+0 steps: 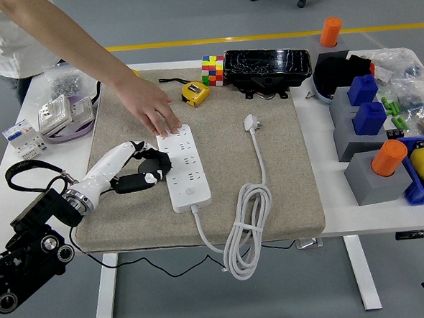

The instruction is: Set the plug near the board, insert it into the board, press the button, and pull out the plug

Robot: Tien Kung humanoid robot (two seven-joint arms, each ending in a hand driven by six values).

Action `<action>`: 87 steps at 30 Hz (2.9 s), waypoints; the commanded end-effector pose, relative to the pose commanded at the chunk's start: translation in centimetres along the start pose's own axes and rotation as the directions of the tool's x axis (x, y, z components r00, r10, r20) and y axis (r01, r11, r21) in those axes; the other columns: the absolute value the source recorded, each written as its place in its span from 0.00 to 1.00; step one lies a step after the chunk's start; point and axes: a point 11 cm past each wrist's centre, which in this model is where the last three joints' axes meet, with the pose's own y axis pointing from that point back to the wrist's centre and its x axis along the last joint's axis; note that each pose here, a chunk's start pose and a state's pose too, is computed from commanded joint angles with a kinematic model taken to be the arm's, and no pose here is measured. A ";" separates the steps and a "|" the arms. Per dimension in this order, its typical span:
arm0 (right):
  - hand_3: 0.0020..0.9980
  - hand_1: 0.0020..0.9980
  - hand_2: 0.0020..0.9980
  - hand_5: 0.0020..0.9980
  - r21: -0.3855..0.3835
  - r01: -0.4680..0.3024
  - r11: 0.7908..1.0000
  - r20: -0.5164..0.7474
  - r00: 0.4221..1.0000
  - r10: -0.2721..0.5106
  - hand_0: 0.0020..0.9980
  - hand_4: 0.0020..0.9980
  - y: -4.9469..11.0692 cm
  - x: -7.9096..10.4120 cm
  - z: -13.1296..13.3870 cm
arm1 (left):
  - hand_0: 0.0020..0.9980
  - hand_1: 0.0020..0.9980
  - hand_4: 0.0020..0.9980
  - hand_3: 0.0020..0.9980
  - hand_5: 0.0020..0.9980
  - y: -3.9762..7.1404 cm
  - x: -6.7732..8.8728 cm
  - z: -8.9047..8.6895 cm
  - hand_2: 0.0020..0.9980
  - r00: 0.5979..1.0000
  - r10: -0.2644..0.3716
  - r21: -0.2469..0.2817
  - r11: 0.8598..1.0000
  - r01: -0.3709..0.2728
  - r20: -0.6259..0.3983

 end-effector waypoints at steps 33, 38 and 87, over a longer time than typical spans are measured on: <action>0.56 0.66 0.66 0.51 -0.008 0.001 1.000 0.001 1.000 -0.001 0.66 0.91 0.1 0.1 0.5 | 0.67 0.69 0.79 0.65 0.54 -2.2 -1.5 3.4 0.70 0.998 -0.068 -0.048 0.997 0.068 0.005; 0.56 0.66 0.66 0.51 -0.007 0.000 1.000 0.003 1.000 0.000 0.66 0.91 0.1 0.1 0.4 | 0.67 0.69 0.79 0.65 0.54 -2.2 -1.4 3.7 0.70 0.998 -0.067 -0.051 0.996 0.068 0.018; 0.56 0.66 0.66 0.51 -0.003 -0.005 1.000 -0.004 1.000 0.005 0.66 0.91 0.1 0.6 0.2 | 0.14 0.05 0.56 0.85 0.00 -0.2 -2.3 4.5 0.15 0.911 -0.390 0.129 0.918 0.374 0.137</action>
